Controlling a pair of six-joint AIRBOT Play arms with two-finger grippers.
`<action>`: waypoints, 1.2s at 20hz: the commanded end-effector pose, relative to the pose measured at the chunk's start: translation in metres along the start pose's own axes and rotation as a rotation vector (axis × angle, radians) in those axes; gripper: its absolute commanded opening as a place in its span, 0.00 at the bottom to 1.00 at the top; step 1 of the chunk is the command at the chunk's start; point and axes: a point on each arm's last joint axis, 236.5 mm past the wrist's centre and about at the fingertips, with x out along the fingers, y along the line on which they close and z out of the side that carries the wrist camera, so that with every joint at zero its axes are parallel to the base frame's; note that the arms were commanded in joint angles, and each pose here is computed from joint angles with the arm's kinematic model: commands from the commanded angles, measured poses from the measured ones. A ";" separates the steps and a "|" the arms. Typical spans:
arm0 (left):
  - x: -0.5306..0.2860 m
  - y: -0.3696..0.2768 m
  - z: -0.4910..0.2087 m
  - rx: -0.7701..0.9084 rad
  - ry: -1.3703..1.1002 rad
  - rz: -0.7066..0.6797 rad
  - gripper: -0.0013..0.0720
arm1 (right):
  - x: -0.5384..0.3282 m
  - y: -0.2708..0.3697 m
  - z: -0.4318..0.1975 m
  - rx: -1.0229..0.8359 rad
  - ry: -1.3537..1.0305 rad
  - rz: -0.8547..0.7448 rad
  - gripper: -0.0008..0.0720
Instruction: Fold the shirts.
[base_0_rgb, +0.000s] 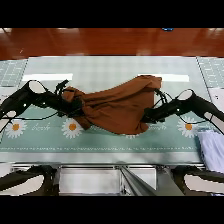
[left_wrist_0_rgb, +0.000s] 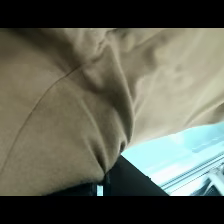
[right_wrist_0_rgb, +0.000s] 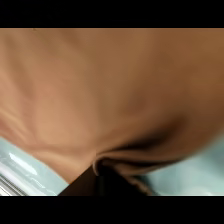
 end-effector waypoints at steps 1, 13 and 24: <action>-0.014 -0.015 0.014 0.008 -0.085 -0.046 0.04 | -0.010 0.026 0.024 -0.113 -0.050 0.015 0.04; -0.306 -0.198 0.036 0.477 -0.819 -0.361 0.04 | -0.368 0.248 0.074 -0.671 -0.916 -0.027 0.04; -0.473 -0.314 -0.175 1.005 -1.257 -0.328 0.04 | -0.527 0.316 -0.130 -0.896 -1.471 -0.420 0.04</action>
